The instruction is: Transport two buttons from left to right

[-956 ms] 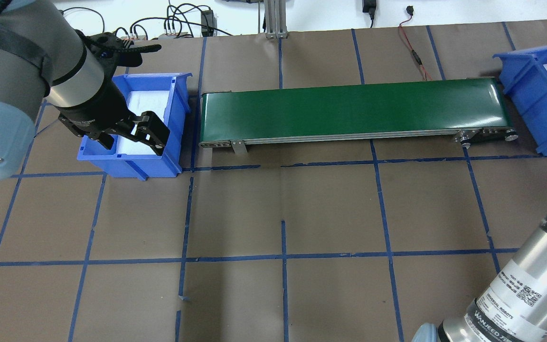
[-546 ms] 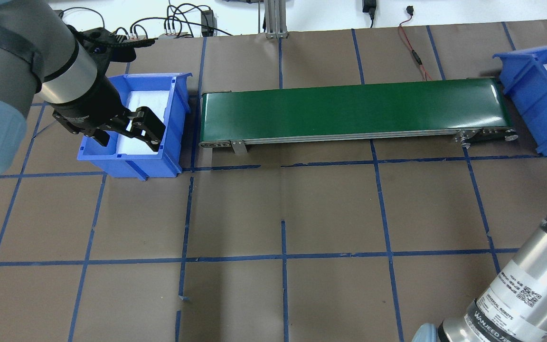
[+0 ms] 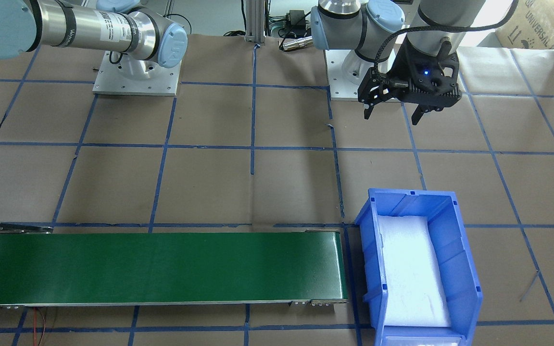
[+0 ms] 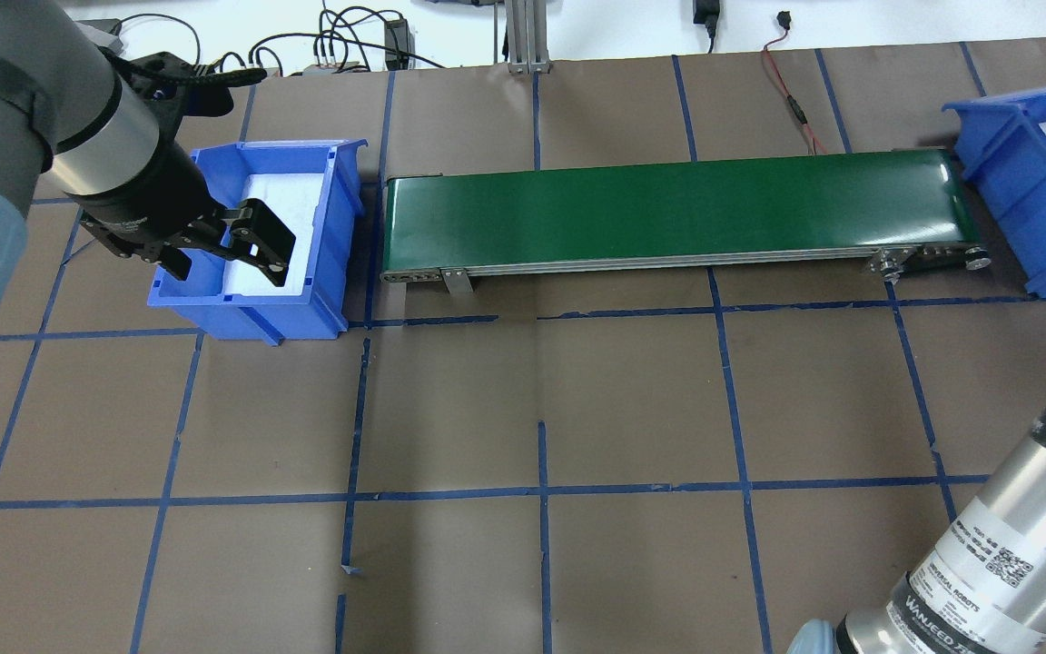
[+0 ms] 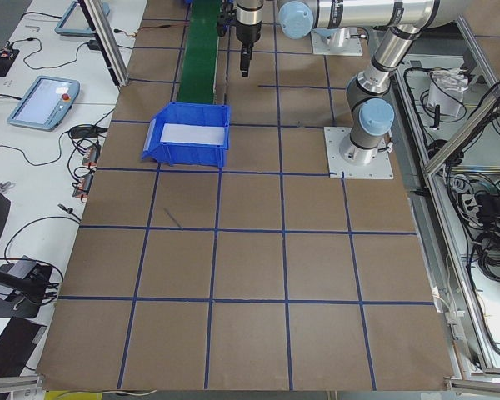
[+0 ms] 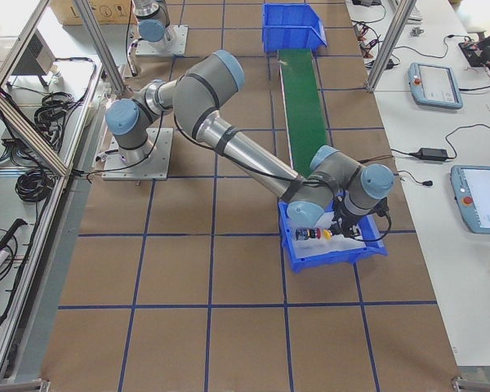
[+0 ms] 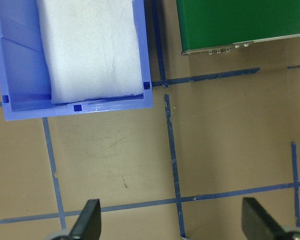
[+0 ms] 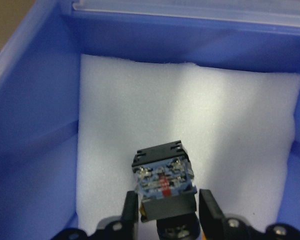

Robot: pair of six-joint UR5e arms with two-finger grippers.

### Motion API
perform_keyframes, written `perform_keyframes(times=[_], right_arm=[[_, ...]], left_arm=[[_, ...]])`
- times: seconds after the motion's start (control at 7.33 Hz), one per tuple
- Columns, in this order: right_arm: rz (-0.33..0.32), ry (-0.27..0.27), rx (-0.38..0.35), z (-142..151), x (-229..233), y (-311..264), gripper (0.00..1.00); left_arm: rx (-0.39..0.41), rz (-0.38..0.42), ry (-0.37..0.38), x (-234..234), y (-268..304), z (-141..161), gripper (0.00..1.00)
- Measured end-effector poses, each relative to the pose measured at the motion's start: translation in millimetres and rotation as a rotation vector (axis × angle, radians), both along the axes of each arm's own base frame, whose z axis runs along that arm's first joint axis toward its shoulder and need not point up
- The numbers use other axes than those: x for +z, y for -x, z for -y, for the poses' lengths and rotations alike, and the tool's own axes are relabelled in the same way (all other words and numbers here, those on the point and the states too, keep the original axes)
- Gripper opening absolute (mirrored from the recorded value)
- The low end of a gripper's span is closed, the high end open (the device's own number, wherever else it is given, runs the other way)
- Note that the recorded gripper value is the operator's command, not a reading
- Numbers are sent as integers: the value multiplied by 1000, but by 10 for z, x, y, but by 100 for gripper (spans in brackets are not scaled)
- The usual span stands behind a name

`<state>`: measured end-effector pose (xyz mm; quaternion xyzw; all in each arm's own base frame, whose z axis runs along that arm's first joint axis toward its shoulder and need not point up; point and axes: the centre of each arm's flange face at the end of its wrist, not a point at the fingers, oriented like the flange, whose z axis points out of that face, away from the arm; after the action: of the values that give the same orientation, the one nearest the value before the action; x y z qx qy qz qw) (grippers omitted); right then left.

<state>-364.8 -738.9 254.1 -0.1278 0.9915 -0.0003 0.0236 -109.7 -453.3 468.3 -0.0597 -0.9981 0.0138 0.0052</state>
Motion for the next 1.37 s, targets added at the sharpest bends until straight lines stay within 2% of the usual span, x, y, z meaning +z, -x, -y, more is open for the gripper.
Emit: perform_keyframes(times=[0.27, 0.41, 0.68, 0.96, 1.09, 1.23, 1.37], right_arm=[[4, 9, 4, -5, 73, -18, 83], [3, 13, 8, -44, 267, -54, 83], [-1, 24, 44, -157, 1068, -484, 83], [-21, 74, 143, 2, 1744, -1709, 82], [-34, 100, 153, 32, 2014, -2372, 84], [-41, 121, 136, 8, 2237, -2988, 100], [-40, 138, 105, -50, 2406, -3578, 100]], left_arm=[[-1, 0, -2, -12, 5, 0, 100], [-1, 0, -2, -16, 5, 1, 100], [-4, 0, -5, -17, 8, -12, 100], [-8, 2, -8, -12, 13, -34, 100], [-9, 3, -8, -10, 14, -37, 100], [-9, 4, -10, -17, 15, -33, 100], [-10, 4, -10, -17, 16, -32, 100]])
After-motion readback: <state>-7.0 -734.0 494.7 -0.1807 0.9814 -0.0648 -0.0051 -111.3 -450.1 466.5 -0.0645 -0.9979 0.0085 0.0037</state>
